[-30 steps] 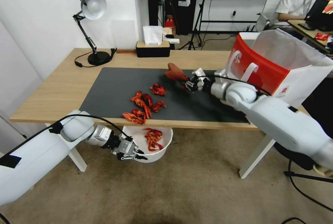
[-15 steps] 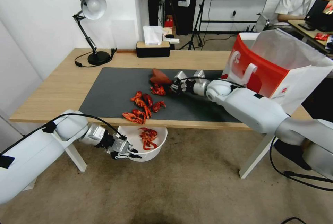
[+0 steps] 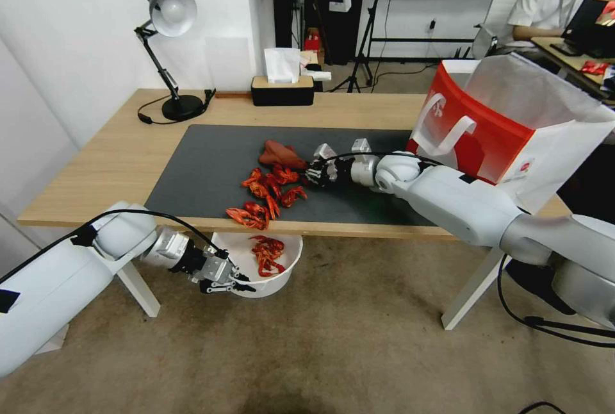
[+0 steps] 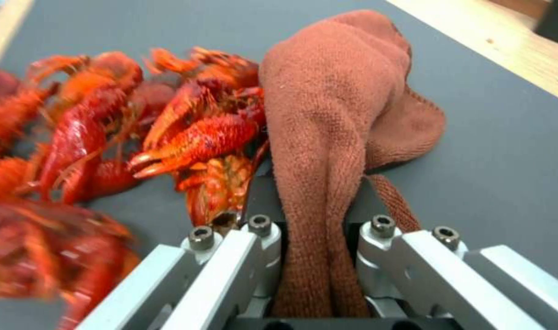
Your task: Sweep shrimp from table into container with towel, then put container into takeout bag.
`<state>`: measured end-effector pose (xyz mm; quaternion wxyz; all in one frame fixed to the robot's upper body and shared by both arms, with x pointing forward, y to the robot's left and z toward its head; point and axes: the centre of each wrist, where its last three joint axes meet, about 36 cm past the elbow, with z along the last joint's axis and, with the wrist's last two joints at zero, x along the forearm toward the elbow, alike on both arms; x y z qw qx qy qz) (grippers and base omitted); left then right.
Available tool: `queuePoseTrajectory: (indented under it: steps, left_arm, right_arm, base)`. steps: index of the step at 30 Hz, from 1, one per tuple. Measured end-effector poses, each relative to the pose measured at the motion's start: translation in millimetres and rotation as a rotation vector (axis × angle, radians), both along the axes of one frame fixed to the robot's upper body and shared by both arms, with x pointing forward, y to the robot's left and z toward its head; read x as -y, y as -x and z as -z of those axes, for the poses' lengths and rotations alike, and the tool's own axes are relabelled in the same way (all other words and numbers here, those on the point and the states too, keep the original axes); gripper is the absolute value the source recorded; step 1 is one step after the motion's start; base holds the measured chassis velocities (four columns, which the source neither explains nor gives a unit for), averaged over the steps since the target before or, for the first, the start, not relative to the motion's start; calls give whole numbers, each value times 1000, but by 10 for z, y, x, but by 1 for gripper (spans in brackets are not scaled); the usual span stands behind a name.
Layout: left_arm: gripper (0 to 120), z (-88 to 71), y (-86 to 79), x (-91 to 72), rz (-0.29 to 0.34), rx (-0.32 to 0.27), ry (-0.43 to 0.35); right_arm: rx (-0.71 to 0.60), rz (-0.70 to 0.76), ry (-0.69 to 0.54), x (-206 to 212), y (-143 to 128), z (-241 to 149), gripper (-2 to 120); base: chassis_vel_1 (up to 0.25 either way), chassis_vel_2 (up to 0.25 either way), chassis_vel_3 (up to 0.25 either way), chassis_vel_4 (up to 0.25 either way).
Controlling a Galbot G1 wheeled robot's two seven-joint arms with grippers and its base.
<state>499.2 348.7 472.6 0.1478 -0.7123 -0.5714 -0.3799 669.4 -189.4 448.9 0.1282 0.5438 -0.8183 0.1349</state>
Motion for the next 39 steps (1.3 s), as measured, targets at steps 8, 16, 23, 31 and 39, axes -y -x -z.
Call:
queuePoseTrajectory:
  steps: [8,16,23,31,39]
  left_arm:
    - [0,-36,-3,-14,1,7,-4]
    - [0,-71,15,-24,1,12,-3]
    - [0,-85,55,2,5,10,6]
    - [0,-123,80,-7,4,16,8]
    - [0,-157,142,-21,-1,15,20]
  right_arm:
    - [-7,-66,-20,-122,126,-40,9]
    - [-20,-122,-22,-191,261,-46,9]
    - [-33,-153,-21,-220,381,-3,9]
    - [-42,-187,-21,-266,516,39,9]
    - [-44,-218,-22,-352,615,63,9]
  base:
    - [0,0,0,0]
    - [0,0,0,0]
    - [0,0,0,0]
    - [0,0,0,0]
    - [0,0,0,0]
